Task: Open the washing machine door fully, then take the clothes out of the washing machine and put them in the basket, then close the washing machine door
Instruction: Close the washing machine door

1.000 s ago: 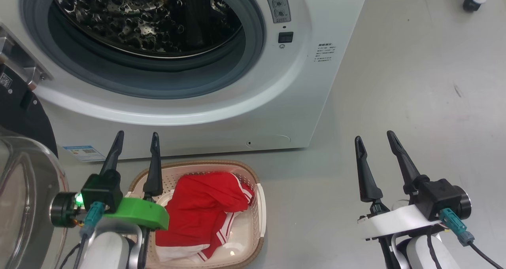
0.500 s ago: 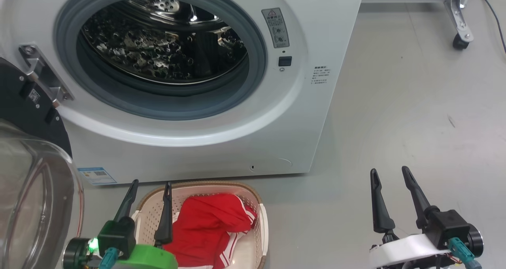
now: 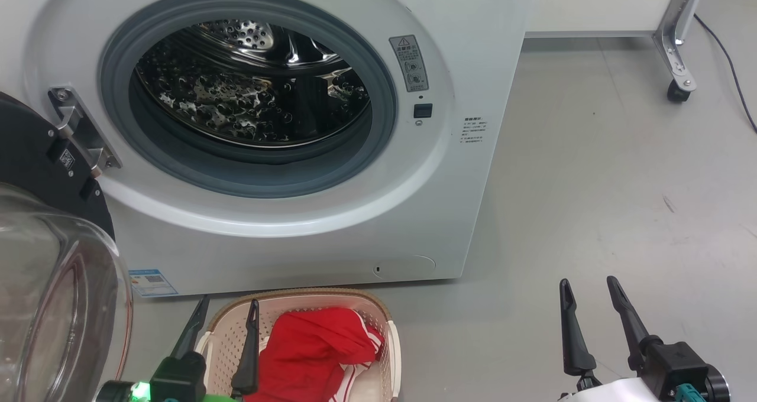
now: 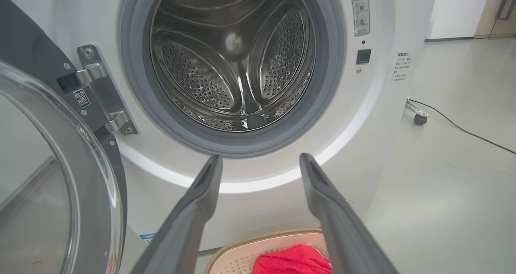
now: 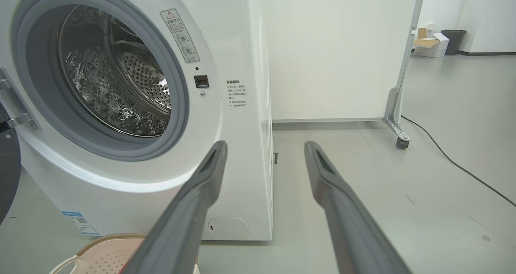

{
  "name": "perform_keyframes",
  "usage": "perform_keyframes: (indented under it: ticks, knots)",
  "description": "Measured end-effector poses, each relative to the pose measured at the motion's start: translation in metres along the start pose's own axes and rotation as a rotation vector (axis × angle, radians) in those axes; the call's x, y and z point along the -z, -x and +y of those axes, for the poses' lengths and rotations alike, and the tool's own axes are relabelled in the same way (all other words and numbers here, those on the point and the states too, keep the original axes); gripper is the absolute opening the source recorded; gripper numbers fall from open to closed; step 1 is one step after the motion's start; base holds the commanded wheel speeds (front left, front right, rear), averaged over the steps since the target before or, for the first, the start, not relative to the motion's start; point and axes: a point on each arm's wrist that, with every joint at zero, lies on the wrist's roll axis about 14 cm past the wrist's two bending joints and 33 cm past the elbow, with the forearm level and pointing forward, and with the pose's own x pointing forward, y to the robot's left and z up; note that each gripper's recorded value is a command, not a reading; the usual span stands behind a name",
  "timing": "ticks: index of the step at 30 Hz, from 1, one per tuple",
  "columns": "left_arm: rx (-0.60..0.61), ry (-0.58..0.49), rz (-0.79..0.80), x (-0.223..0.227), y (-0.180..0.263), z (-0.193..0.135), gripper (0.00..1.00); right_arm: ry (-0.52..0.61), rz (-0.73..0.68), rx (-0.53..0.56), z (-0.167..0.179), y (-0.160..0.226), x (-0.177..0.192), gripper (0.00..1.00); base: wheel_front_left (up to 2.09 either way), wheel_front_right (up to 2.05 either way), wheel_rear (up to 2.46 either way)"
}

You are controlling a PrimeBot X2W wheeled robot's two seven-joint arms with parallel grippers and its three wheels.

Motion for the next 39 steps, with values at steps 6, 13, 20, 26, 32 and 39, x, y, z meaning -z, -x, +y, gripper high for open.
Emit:
perform_keyframes:
  ticks: [6, 13, 20, 26, 32, 39]
  knots:
    - [0.003, -0.007, 0.002, -0.003, 0.002, 0.000, 1.00, -0.003, -0.011, -0.001, 0.001, 0.001, -0.004, 1.00, 0.00, 0.00, 0.00]
    - [-0.001, -0.002, 0.014, -0.002, 0.007, -0.001, 1.00, -0.004, -0.009, 0.002, 0.000, 0.005, -0.003, 1.00, 0.00, 0.00, 0.00]
    - [0.003, -0.004, 0.018, -0.004, 0.010, -0.003, 1.00, -0.005, -0.004, 0.005, 0.000, 0.008, -0.002, 1.00, 0.00, 0.00, 0.00]
    - [0.003, -0.002, 0.022, -0.004, 0.013, -0.003, 1.00, -0.004, -0.005, 0.010, -0.001, 0.010, -0.002, 1.00, 0.00, 0.00, 0.00]
    - [-0.002, -0.001, 0.018, -0.007, 0.015, -0.003, 1.00, -0.004, -0.010, 0.008, 0.000, 0.011, -0.004, 1.00, -0.03, 0.03, 0.00]
    - [-0.004, -0.010, 0.014, -0.009, 0.016, -0.003, 1.00, -0.005, -0.007, 0.007, 0.001, 0.014, -0.003, 1.00, -0.28, 0.28, 0.00]
